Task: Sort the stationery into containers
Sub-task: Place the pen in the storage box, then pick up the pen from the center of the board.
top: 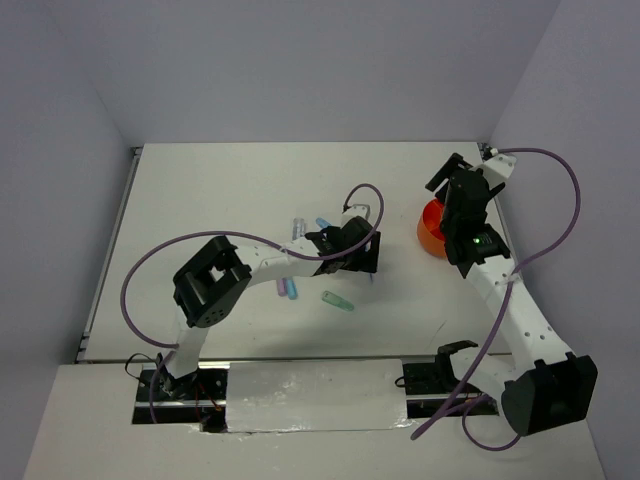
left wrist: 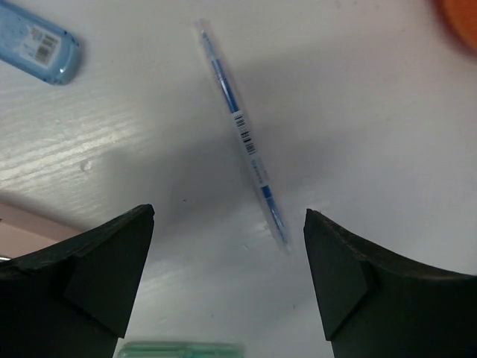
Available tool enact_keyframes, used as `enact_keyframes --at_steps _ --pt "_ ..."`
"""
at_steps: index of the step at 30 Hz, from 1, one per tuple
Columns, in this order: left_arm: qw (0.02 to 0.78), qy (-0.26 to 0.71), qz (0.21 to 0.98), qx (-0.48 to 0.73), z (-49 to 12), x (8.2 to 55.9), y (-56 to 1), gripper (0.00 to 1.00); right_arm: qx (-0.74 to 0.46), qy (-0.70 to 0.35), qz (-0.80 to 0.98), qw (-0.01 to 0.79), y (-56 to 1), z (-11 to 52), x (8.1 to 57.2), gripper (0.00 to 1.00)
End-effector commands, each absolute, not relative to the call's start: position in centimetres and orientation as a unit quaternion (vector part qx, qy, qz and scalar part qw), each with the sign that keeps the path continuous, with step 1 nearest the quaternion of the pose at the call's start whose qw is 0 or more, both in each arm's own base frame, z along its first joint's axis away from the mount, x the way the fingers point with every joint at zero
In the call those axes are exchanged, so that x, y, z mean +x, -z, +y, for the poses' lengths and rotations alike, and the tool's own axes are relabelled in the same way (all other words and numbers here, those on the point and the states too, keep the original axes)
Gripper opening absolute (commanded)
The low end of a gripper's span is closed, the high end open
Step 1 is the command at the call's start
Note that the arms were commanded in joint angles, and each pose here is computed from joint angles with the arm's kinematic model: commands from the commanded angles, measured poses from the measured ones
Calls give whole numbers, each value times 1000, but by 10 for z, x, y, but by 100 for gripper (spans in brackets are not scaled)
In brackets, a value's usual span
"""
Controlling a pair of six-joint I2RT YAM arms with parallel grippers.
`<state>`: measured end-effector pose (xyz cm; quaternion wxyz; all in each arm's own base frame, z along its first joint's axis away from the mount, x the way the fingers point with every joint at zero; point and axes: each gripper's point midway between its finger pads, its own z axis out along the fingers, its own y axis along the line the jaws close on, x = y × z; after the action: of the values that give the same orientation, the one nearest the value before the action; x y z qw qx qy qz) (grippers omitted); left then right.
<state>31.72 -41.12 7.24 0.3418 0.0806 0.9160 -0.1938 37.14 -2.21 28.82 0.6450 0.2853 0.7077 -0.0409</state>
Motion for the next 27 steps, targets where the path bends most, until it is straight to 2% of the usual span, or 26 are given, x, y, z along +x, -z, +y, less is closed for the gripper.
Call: enact_keyframes --at_steps 1,10,20,22,23,25,26,27 --pt "348 172 920 58 -420 320 -68 94 262 7 742 617 -284 -1 351 78" --pt "367 141 918 41 -436 333 -56 90 231 -59 754 612 -265 20 313 78" --pt "356 21 933 36 -421 335 -17 78 210 -93 758 611 -264 29 294 78" --pt "348 19 936 40 -420 332 -10 71 209 -101 757 611 -264 31 291 78" --pt "347 22 937 41 -421 332 -8 62 207 -105 755 613 -267 31 288 78" --pt "336 24 941 43 -420 327 -2 52 204 -111 754 614 -270 33 285 78" --pt "331 25 942 45 -419 325 1 41 203 -116 750 618 -274 33 283 78" --pt "324 23 945 45 -415 320 7 35 203 -119 749 619 -276 34 282 78"
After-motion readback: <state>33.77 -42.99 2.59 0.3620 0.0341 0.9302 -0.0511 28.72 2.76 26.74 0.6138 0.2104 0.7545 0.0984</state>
